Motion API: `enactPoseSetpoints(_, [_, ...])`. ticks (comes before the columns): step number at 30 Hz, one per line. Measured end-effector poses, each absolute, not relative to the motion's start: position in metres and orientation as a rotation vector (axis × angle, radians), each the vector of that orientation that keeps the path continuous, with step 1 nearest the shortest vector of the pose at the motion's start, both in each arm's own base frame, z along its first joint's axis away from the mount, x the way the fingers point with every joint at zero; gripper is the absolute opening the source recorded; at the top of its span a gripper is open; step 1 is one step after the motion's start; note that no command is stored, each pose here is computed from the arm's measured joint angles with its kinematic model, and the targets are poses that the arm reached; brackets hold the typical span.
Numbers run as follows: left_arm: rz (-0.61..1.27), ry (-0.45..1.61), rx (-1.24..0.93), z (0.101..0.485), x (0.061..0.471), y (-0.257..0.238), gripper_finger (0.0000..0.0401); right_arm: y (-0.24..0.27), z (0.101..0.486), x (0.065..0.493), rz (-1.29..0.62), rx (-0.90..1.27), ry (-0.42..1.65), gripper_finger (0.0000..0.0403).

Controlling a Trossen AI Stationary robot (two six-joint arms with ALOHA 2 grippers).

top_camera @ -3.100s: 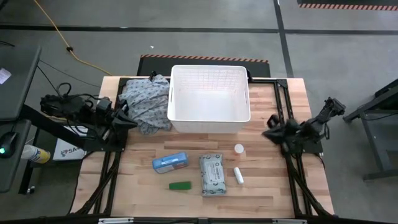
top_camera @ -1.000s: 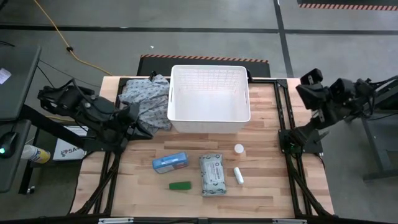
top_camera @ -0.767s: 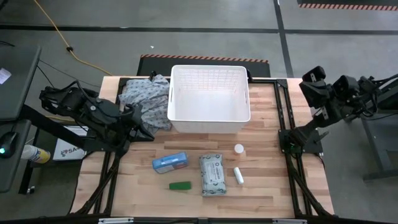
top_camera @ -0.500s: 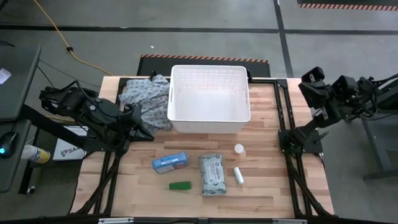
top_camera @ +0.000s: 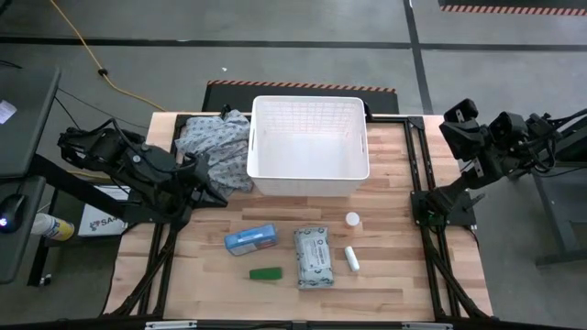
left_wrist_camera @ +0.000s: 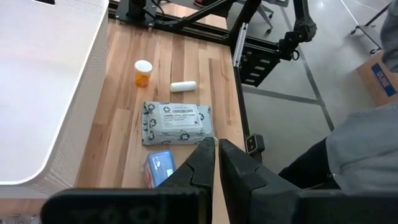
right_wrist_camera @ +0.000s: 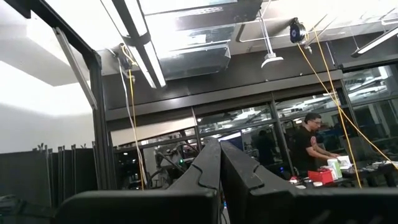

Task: Pick & place medical supplies in basket/bin
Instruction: Put the blue first aid kit into the white bin

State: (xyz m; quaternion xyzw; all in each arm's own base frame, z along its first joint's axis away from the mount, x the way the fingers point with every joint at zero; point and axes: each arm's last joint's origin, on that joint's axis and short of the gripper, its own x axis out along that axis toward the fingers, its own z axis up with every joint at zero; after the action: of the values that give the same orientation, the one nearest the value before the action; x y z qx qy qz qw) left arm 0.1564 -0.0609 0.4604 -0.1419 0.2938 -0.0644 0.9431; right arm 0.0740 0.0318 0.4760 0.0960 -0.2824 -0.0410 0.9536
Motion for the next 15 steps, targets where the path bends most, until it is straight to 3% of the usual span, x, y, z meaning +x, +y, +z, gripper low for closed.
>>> enactPoseSetpoints(8, [-0.102,0.614,-0.352,0.459,0.156,-0.061,0.006,0.032,0.476,0.074,-0.083,0.195,-0.574,0.0])
enactPoseSetpoints(15, [0.048,0.798,-0.471,0.44,0.165,-0.064,0.006,0.032,0.476,0.074,-0.082,0.193,-0.572,0.0])
